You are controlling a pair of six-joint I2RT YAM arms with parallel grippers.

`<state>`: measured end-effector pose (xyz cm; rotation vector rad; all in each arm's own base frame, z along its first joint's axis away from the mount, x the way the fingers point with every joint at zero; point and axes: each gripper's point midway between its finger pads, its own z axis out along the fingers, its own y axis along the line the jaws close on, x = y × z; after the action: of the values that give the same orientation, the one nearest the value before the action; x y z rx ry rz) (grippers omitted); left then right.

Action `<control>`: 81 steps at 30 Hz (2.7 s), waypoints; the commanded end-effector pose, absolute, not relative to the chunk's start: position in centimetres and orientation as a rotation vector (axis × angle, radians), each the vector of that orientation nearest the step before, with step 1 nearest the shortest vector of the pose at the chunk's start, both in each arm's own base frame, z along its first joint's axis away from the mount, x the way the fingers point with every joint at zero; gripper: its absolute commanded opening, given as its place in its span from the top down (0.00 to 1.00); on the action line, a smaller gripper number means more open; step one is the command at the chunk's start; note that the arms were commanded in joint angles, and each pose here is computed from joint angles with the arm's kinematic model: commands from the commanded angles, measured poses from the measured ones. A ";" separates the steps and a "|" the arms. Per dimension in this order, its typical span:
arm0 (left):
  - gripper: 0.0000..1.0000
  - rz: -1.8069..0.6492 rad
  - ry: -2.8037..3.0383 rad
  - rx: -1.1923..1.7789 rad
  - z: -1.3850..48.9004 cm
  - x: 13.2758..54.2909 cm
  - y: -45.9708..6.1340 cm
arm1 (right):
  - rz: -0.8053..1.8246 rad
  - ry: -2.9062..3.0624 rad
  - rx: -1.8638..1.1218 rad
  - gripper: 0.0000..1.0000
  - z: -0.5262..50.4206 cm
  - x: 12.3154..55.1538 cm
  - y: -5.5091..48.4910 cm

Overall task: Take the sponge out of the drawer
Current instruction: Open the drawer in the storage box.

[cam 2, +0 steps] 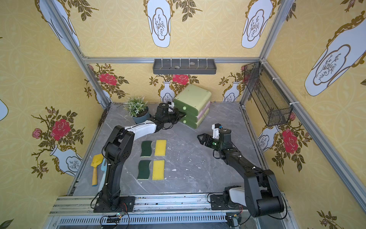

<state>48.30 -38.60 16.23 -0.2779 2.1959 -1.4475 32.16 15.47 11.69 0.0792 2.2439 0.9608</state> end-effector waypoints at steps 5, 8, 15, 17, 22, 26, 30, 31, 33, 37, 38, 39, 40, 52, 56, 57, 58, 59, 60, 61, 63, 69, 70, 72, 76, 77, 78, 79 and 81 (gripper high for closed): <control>0.67 -1.208 2.129 -0.141 19.4 45.4 -34.1 | 0.933 2.210 0.076 0.10 12.0 32.7 15.1; 0.56 -1.126 2.113 -0.101 20.7 43.6 -32.2 | 0.921 2.199 0.075 0.10 12.2 32.7 14.9; 0.34 -0.872 2.145 0.107 24.7 38.5 -27.6 | 0.894 2.157 0.068 0.07 13.5 33.0 14.6; 0.26 -0.805 2.138 0.151 26.1 37.1 -26.2 | 0.895 2.141 0.065 0.05 14.4 33.3 14.6; 0.11 -0.655 2.077 0.234 28.7 34.4 -22.8 | 0.891 2.130 0.034 0.02 16.0 33.8 15.6; 0.06 -0.586 2.078 0.285 27.6 33.0 -21.5 | 0.847 2.129 0.011 0.02 17.3 34.7 16.4; 0.06 -0.577 2.068 0.356 25.9 31.9 -21.3 | 0.806 2.111 -0.027 0.01 19.2 35.5 17.5; 0.06 -0.574 2.050 0.365 25.6 31.8 -21.2 | 0.798 2.105 -0.037 0.01 19.6 35.7 17.7; 0.07 -0.584 1.995 0.378 25.3 31.9 -21.4 | 0.784 2.097 -0.053 0.01 20.2 36.0 17.8; 0.11 -0.695 1.869 0.325 25.2 32.5 -22.5 | 0.753 2.066 -0.072 0.02 20.7 36.3 17.6; 0.12 -0.718 1.849 0.292 24.9 32.8 -22.6 | 0.752 2.053 -0.077 0.01 20.9 36.2 17.6; 0.12 -0.738 1.829 0.254 24.6 33.3 -22.8 | 0.748 2.041 -0.082 0.01 20.9 36.1 17.5; 0.13 -0.747 1.814 0.223 24.2 33.8 -23.0 | 0.747 2.028 -0.086 0.02 20.9 36.1 17.4; 0.13 -0.847 1.771 0.186 19.9 38.4 -32.0 | 0.727 1.953 -0.058 0.01 19.6 34.9 15.8; 0.15 -0.906 1.788 0.081 18.2 40.2 -33.1 | 0.695 1.937 0.000 0.01 19.0 34.8 14.4; 0.16 -0.919 1.793 0.038 17.8 40.7 -33.1 | 0.695 1.939 0.007 0.01 18.9 34.8 14.3; 0.16 -0.935 1.802 -0.015 17.4 41.1 -33.0 | 0.693 1.941 0.013 0.01 18.8 34.9 14.2; 0.17 -0.960 1.813 -0.071 17.0 41.5 -33.1 | 0.691 1.945 0.017 0.01 18.7 35.0 14.1; 0.18 -0.991 1.826 -0.125 16.5 41.9 -33.1 | 0.690 1.953 0.022 0.01 18.4 35.1 14.1; 0.20 -1.025 1.841 -0.172 16.0 42.3 -33.2 | 0.688 1.962 0.028 0.01 18.1 35.1 14.0; 0.23 -1.118 1.893 -0.305 14.6 43.1 -33.2 | 0.695 1.980 0.034 0.01 17.7 35.3 14.0; 0.28 -1.461 1.959 -0.649 10.9 44.9 -34.6 | 0.691 2.006 0.062 0.01 16.8 35.6 13.6; 0.28 -1.502 1.955 -0.668 10.7 45.2 -35.1 | 0.691 2.007 0.067 0.01 16.8 35.7 13.5; 0.28 -1.563 1.971 -0.701 10.3 45.4 -36.0 | 0.689 2.012 0.073 0.00 16.6 35.7 13.4; 0.30 -1.627 1.983 -0.793 9.2 45.8 -36.7 | 0.689 2.028 0.091 0.01 16.2 35.8 13.2; 0.31 -1.627 1.978 -0.811 9.0 45.9 -36.7 | 0.689 2.032 0.094 0.01 16.1 35.9 13.1; 0.31 -1.620 1.974 -0.819 8.9 46.0 -36.6 | 0.692 2.034 0.096 0.01 16.1 35.9 13.1; 0.32 -1.609 1.971 -0.832 8.8 46.2 -36.4 | 0.692 2.037 0.097 0.01 16.0 35.9 13.1; 0.33 -1.600 1.972 -0.874 8.5 46.4 -36.2 | 0.697 2.038 0.100 0.01 16.0 35.9 13.1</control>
<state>46.12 -36.12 8.26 -0.8133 1.9989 -1.5578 35.58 12.92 15.21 0.1020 2.0661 0.6756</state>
